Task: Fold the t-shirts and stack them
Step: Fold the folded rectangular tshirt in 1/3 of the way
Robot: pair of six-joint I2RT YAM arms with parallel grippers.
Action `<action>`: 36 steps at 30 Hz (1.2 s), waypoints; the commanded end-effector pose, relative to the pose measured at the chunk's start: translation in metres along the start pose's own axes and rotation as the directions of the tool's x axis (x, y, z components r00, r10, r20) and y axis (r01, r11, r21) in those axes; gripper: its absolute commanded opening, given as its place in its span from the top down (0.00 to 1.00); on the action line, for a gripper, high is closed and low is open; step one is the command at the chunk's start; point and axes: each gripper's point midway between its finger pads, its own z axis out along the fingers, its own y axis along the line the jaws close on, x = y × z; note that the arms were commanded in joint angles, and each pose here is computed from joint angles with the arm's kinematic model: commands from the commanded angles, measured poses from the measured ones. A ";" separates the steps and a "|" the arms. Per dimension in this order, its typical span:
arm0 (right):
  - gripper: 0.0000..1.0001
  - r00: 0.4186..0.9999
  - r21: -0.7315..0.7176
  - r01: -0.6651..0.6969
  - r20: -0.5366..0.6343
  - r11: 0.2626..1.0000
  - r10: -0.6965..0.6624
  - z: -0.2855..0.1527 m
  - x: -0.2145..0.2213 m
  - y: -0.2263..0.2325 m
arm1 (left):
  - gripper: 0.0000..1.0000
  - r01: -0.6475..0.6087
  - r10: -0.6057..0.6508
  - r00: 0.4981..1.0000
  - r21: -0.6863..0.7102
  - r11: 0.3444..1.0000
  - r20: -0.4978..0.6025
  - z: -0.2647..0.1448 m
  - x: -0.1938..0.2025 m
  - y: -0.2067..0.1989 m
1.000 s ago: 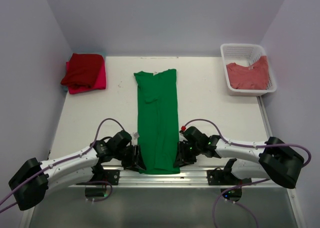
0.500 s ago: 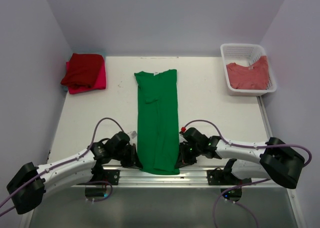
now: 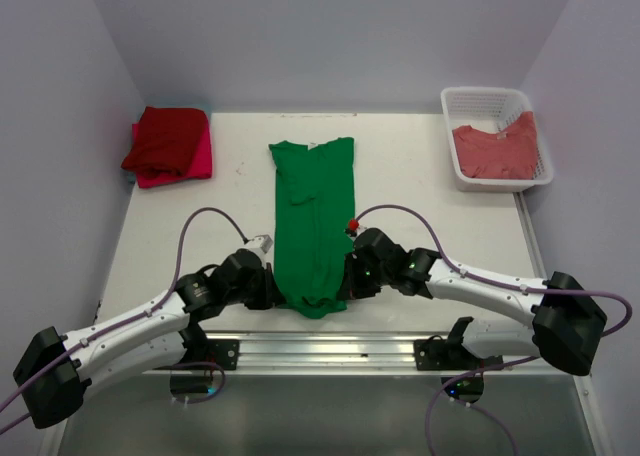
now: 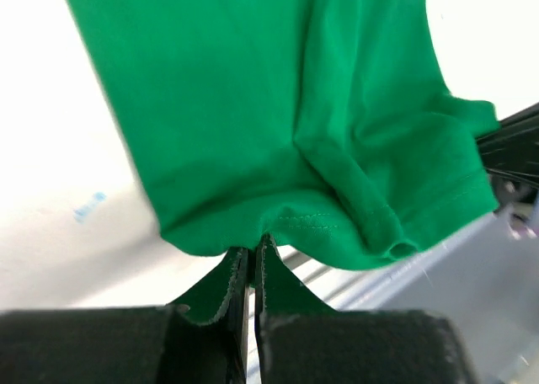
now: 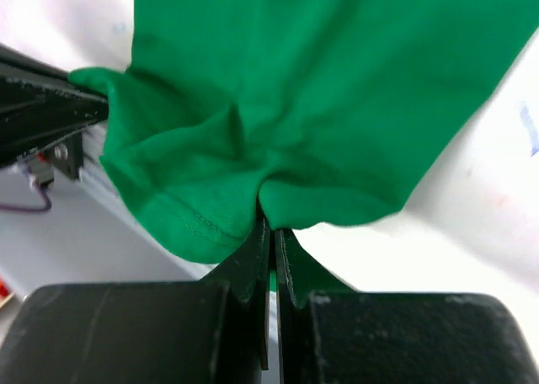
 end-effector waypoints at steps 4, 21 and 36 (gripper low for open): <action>1.00 0.988 0.157 0.069 0.122 0.985 -0.089 0.000 -0.052 -0.018 | 1.00 -0.090 0.124 0.968 -0.158 0.983 0.220 -0.012 -0.069 -0.004; 1.00 0.936 0.268 0.038 0.327 0.963 -0.128 0.003 -0.176 -0.050 | 1.00 -0.068 0.188 0.867 -0.265 0.962 0.462 0.019 -0.182 0.007; 1.00 0.923 0.338 0.000 0.361 0.941 -0.130 0.028 -0.245 -0.060 | 1.00 -0.103 0.207 0.819 -0.219 0.970 0.535 0.051 -0.277 -0.011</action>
